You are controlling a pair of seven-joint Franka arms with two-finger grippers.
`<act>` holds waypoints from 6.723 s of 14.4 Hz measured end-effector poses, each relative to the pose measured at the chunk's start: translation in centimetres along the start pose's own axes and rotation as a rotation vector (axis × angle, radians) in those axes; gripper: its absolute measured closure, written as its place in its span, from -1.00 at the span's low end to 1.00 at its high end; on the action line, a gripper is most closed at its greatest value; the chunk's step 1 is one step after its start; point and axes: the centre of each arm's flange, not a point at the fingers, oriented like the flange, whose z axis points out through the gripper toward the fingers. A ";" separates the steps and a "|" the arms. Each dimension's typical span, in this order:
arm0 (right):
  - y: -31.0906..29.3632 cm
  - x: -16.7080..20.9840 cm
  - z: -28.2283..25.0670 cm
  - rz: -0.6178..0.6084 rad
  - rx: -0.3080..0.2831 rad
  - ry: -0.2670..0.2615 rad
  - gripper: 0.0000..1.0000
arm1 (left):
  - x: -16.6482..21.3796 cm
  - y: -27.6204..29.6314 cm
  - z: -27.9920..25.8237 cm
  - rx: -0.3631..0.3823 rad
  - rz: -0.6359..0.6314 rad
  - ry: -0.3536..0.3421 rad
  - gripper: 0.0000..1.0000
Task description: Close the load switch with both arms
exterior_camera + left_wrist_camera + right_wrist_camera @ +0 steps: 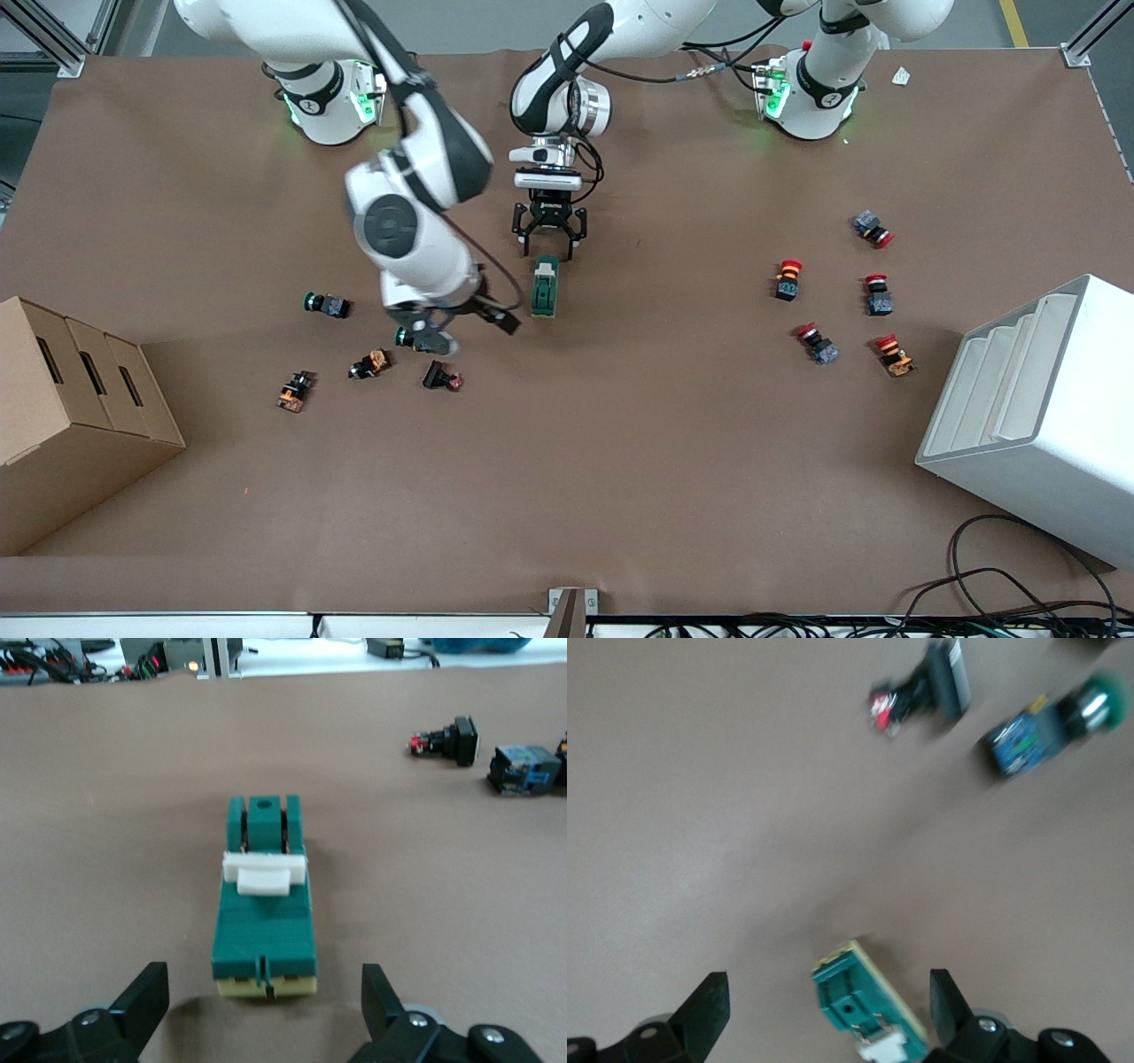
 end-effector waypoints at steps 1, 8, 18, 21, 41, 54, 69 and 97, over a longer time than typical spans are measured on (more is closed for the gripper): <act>-0.2 -1.7 2.4 0.015 0.015 -0.002 -1.00 | -0.2 -0.2 0.4 0.000 -0.002 0.012 -0.93; 0.7 -7.3 9.0 0.010 -0.002 -0.028 -1.00 | -1.4 -0.7 1.0 -0.005 -0.015 0.080 -0.95; 1.7 -12.0 11.3 -0.055 -0.101 -0.059 -1.00 | -1.4 -1.0 1.4 0.007 -0.018 0.092 -0.99; 1.7 -12.1 12.2 -0.054 -0.087 -0.052 -1.00 | -1.4 -1.1 1.5 0.010 -0.020 0.093 -0.99; -3.2 -4.2 7.9 0.010 0.064 -0.047 -1.00 | -1.2 -1.3 1.9 0.017 -0.023 0.095 -0.99; -2.5 0.8 8.0 -0.172 -0.005 -0.033 -1.00 | -1.0 -1.3 2.0 0.018 -0.026 0.092 -0.99; 26.0 29.9 -30.5 -0.596 -0.197 -0.065 -1.00 | -0.8 -1.4 2.3 0.021 -0.029 0.088 -0.99; 28.5 23.8 -38.5 -0.564 -0.169 -0.057 -1.00 | 2.8 1.7 2.3 0.128 -0.064 -0.011 -0.99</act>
